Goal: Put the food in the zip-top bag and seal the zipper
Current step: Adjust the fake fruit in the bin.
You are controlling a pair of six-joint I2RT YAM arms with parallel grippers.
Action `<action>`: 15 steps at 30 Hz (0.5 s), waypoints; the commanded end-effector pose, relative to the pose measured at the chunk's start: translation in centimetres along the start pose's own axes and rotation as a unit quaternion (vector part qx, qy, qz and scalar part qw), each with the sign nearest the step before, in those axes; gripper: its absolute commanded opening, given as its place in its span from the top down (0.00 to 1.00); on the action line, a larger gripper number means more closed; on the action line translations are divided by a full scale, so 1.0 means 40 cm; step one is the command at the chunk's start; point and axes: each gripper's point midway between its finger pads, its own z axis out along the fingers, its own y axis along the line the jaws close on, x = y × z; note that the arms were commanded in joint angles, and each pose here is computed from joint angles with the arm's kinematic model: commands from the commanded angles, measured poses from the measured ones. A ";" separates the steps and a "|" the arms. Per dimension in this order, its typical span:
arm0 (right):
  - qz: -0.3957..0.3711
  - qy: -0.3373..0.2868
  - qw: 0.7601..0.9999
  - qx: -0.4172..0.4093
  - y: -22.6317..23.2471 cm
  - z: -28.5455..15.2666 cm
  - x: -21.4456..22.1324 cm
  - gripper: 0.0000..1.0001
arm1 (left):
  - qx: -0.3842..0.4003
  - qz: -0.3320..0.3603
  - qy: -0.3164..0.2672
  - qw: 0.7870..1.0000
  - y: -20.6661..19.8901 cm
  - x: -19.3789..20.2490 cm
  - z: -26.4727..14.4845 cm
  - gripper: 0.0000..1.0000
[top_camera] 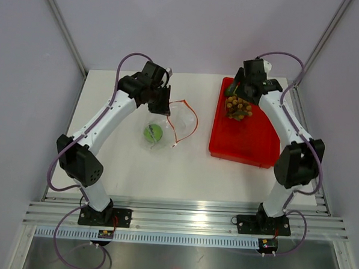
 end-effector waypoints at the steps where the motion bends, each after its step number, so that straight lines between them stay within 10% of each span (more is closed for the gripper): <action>1: -0.028 0.017 0.999 0.019 0.004 0.097 -0.007 0.20 | 0.024 0.006 -0.016 1.000 -0.025 -0.025 0.001 1.00; 10: 0.042 0.064 0.994 -0.084 0.097 0.309 0.017 0.21 | 0.010 0.006 -0.005 1.000 -0.002 0.008 0.016 1.00; 15: 0.069 0.087 0.994 -0.010 -0.012 0.363 0.074 0.21 | 0.003 0.011 -0.005 1.000 0.008 0.017 0.005 1.00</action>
